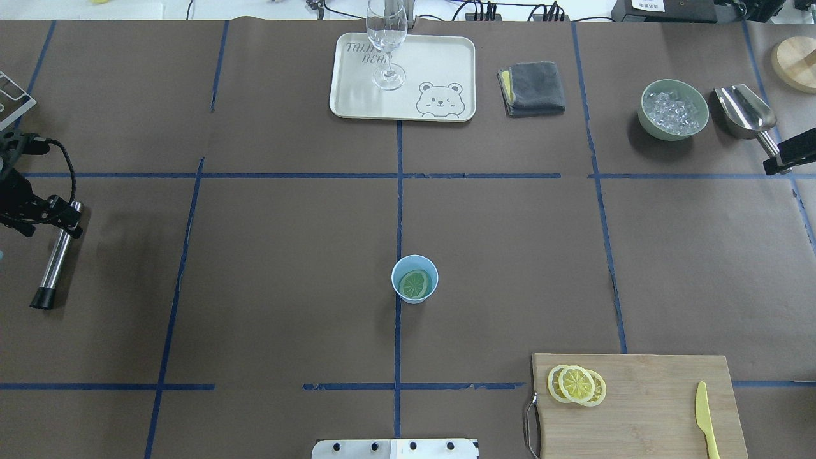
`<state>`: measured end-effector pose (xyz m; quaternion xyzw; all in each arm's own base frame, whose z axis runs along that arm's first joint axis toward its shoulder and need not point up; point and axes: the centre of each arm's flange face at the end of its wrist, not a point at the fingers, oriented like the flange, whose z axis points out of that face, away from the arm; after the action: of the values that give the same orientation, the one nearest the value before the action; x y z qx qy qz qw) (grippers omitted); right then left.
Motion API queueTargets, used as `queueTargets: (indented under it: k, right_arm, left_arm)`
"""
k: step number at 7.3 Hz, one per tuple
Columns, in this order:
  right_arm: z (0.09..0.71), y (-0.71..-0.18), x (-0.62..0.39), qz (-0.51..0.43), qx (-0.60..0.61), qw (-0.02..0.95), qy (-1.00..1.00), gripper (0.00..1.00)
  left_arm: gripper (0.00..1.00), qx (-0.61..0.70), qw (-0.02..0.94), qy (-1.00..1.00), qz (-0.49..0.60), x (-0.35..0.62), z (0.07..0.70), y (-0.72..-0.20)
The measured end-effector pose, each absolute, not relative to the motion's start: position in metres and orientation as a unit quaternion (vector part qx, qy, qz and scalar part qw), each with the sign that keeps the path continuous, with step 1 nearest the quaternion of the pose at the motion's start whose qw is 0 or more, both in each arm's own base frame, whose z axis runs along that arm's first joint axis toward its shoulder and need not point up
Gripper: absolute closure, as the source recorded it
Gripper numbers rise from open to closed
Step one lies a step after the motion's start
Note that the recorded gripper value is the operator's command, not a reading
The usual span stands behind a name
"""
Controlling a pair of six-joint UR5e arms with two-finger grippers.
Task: Squeeze lemon into cup
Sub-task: 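Grasp the metal muddler stick with the left gripper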
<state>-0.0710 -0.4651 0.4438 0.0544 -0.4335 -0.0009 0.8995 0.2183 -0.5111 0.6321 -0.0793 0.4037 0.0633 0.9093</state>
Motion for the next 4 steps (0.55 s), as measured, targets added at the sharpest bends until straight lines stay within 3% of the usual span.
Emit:
queueTargets:
  k: [2, 4]
  right_arm:
    - [0.444, -0.4651, -0.0698, 0.0, 0.054, 0.899, -0.435, 0.0]
    - [0.4443, -0.4653, -0.0693, 0.0, 0.054, 0.899, -0.435, 0.0]
  left_arm:
    - [0.29, -0.081, 0.908, 0.405, 0.066, 0.2218, 0.6323, -0.509]
    - [0.38, -0.083, 0.909, 0.404, 0.066, 0.2231, 0.6342, -0.5082]
